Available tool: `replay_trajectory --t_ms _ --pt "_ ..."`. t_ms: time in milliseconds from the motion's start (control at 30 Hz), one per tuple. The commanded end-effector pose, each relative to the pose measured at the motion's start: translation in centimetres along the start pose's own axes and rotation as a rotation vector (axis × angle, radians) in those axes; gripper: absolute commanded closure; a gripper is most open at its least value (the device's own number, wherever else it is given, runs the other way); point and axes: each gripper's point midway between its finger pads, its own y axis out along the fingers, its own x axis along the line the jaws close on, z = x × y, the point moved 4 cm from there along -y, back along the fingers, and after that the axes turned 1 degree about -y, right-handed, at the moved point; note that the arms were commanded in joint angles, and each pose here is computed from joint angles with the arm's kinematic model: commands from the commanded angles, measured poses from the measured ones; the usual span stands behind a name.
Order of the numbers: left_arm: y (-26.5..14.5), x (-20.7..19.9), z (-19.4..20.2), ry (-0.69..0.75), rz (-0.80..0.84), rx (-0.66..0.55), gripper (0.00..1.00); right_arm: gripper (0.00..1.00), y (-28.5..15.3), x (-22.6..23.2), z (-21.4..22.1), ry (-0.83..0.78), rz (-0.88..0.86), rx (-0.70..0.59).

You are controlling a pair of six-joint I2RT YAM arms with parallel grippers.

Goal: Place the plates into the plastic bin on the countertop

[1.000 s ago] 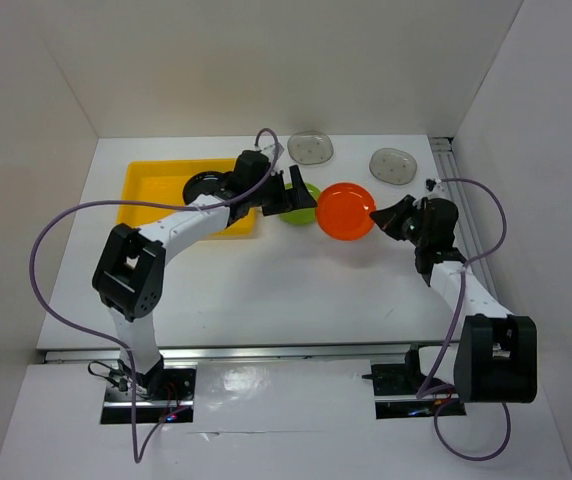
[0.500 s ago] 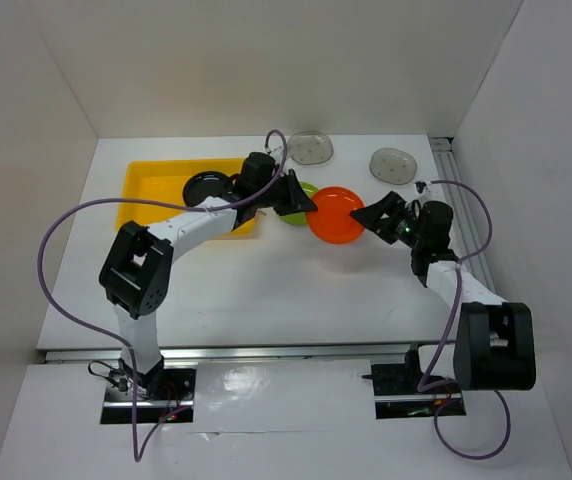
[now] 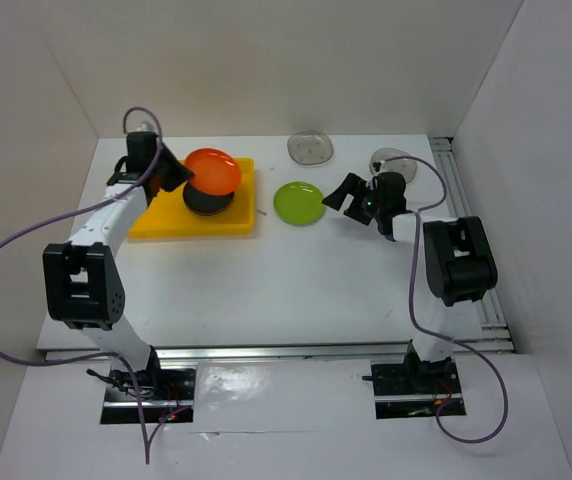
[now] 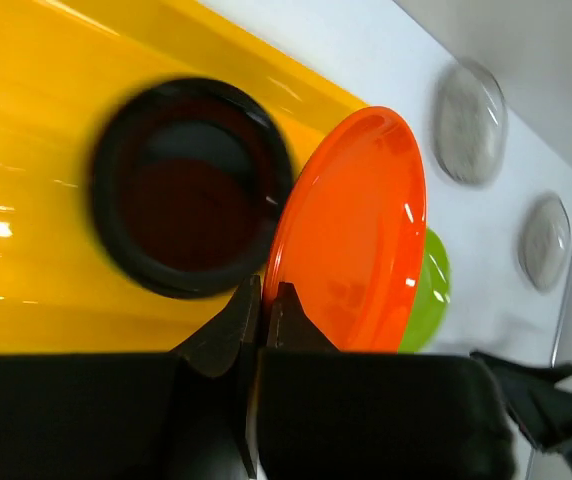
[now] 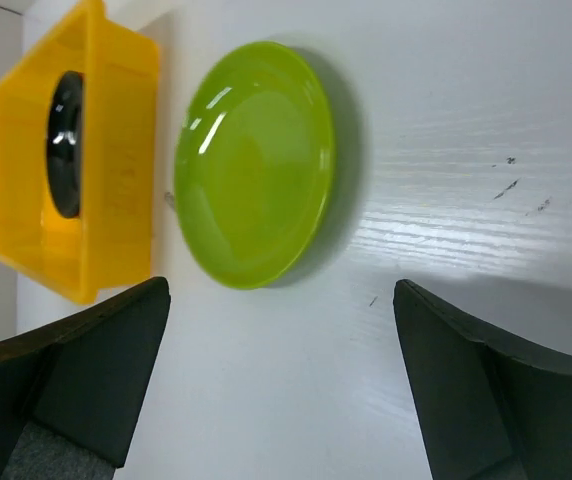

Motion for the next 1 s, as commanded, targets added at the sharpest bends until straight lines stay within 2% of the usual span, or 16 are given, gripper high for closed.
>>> replay_trajectory --t_ms 0,67,267,300,367,400,433,467,500,600,733,767,800,867,933,967 --pt "-0.4 2.9 -0.4 -0.068 -0.002 0.023 1.00 0.00 2.5 0.1 -1.0 -0.049 0.015 0.004" --pt "0.2 5.1 -1.8 -0.116 -0.008 0.000 1.00 0.00 4.1 -1.1 -0.2 -0.031 0.027 0.047" --pt "2.9 8.9 -0.5 -0.177 -0.084 0.058 1.00 0.06 6.9 -2.8 1.7 -0.030 0.061 0.126" --pt "3.3 9.2 -0.1 -0.182 -0.086 0.075 0.81 0.06 7.0 -3.1 2.0 -0.027 0.066 0.133" --pt "3.9 9.5 0.1 -0.189 -0.102 0.095 0.65 0.07 7.5 -3.6 2.5 -0.019 0.067 0.151" --pt "4.2 10.0 0.5 -0.194 -0.123 0.106 0.53 0.07 7.9 -3.4 2.7 -0.024 0.061 0.156" --pt "4.7 9.9 0.9 -0.178 -0.121 0.119 0.23 0.07 8.1 -3.5 2.7 -0.020 0.067 0.164" --pt "4.7 10.1 1.0 -0.180 -0.135 0.122 0.09 0.09 8.4 -3.9 2.8 -0.016 0.083 0.169" --pt "5.0 10.2 1.0 -0.181 -0.137 0.124 0.02 0.14 8.7 -4.6 3.6 -0.007 0.095 0.186" --pt "5.0 10.3 1.5 -0.179 -0.157 0.139 0.00 0.27 9.2 -4.8 4.2 0.013 0.107 0.195" --pt "4.0 9.8 1.6 -0.163 -0.211 0.128 0.00 0.53 9.5 -5.6 5.2 0.039 0.130 0.226" --pt "3.6 9.5 1.2 -0.151 -0.237 0.110 0.00 0.72 9.5 -6.3 5.2 0.048 0.140 0.227" --pt "2.8 8.7 1.3 -0.136 -0.245 0.105 0.00 0.78 9.5 -6.2 5.2 0.058 0.142 0.226" --pt "1.6 7.2 0.9 -0.108 -0.263 0.079 0.00 0.82 9.6 -6.2 5.2 0.054 0.135 0.217" --pt "-0.3 4.4 1.4 -0.034 -0.202 0.074 0.00 0.94 9.3 -6.0 5.3 0.061 0.122 0.212" --pt "-0.4 3.1 1.4 -0.011 -0.140 0.066 0.00 0.95 9.2 -5.8 5.1 0.056 0.115 0.203"
